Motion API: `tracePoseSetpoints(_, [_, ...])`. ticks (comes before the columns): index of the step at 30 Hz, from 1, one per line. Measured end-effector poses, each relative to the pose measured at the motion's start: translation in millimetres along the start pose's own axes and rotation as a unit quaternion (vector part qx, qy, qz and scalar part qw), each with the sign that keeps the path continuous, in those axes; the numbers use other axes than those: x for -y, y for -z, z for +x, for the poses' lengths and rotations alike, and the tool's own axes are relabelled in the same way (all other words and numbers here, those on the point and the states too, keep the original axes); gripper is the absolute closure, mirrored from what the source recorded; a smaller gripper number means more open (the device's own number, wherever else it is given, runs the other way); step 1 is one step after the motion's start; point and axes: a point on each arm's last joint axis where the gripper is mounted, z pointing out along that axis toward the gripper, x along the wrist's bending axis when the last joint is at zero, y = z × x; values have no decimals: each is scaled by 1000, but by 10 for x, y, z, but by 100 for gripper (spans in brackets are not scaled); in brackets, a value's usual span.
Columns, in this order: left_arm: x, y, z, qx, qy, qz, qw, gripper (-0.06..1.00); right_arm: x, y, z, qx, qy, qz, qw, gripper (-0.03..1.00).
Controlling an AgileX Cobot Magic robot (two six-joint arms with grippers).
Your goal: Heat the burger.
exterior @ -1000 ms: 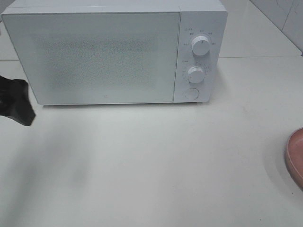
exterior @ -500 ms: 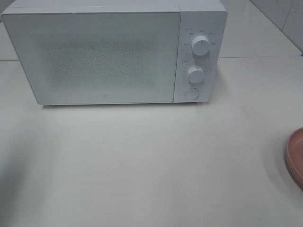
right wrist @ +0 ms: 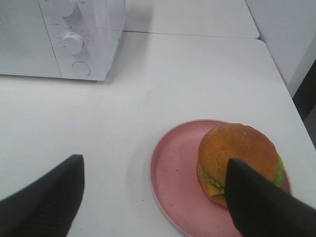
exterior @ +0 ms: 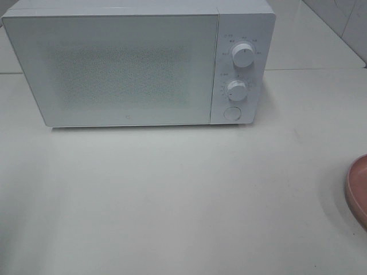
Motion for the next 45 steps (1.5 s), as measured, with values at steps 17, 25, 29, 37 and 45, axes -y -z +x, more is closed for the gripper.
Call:
tracePoseSetpoints(17, [389, 413, -3, 7, -2, -166, 986, -4, 0, 0, 0, 0, 0, 0, 1000, 23])
tracePoseSetpoints(25, [575, 555, 6, -26, 33, -240, 970, -4, 0, 0, 0, 0, 0, 0, 1000, 23])
tracePoseSetpoints(29, [706, 631, -10, -28, 31, -287, 957, -4, 0, 0, 0, 0, 0, 0, 1000, 23])
tracePoseSetpoints(37, [730, 643, -12, -29, 31, -295, 955, -4, 0, 0, 0, 0, 0, 0, 1000, 23])
tracePoseSetpoints(45, [730, 643, -12, -29, 31, -295, 955, -4, 0, 0, 0, 0, 0, 0, 1000, 23])
